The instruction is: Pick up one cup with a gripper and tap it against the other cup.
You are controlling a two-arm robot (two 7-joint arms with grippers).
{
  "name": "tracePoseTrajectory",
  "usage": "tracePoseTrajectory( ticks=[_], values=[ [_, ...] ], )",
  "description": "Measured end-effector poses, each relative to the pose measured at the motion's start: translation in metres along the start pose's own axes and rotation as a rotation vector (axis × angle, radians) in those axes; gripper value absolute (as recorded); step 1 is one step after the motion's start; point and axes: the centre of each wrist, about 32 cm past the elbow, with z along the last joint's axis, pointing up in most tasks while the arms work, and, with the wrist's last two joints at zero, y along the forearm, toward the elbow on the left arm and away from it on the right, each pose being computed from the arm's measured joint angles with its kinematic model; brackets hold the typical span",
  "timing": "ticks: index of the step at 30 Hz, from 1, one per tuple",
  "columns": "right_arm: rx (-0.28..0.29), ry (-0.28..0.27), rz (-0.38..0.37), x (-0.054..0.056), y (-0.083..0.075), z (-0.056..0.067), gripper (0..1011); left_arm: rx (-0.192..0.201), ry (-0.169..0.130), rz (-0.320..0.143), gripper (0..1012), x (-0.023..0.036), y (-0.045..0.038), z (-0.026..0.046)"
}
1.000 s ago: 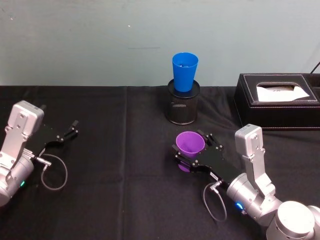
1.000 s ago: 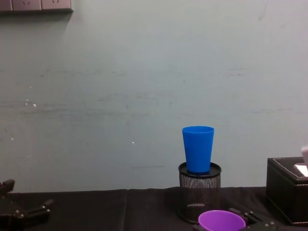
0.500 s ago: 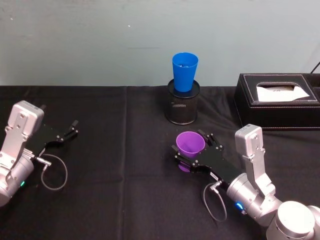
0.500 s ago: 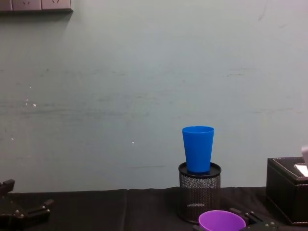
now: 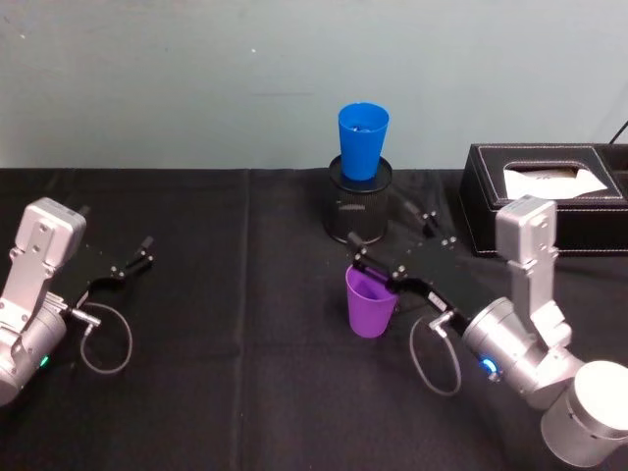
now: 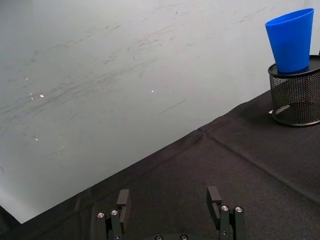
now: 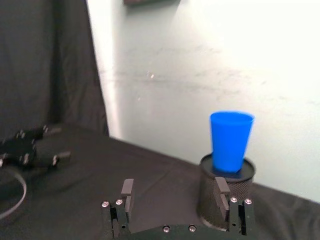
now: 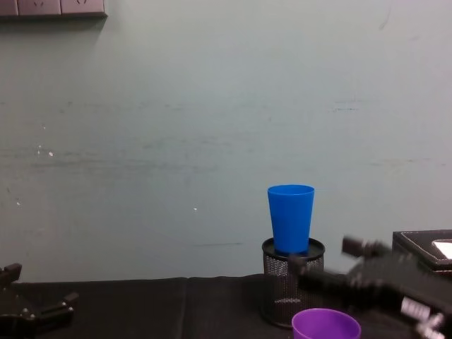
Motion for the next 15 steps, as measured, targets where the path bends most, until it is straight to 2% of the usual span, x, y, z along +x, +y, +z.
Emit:
tracePoseTrajectory(
  ticks=[7,11,15],
  values=[
    [0.037,0.012,-0.093,0.009,-0.008,0.026,1004,0.0,0.0,0.0,1000,0.0,0.0,0.0],
    [0.016,0.009,-0.171,0.012,-0.014,0.03,1004,0.0,0.0,0.0,1000,0.0,0.0,0.0],
    [-0.017,0.023,-0.243,0.013,-0.018,0.028,1004,0.0,0.0,0.0,1000,0.0,0.0,0.0]
  ],
)
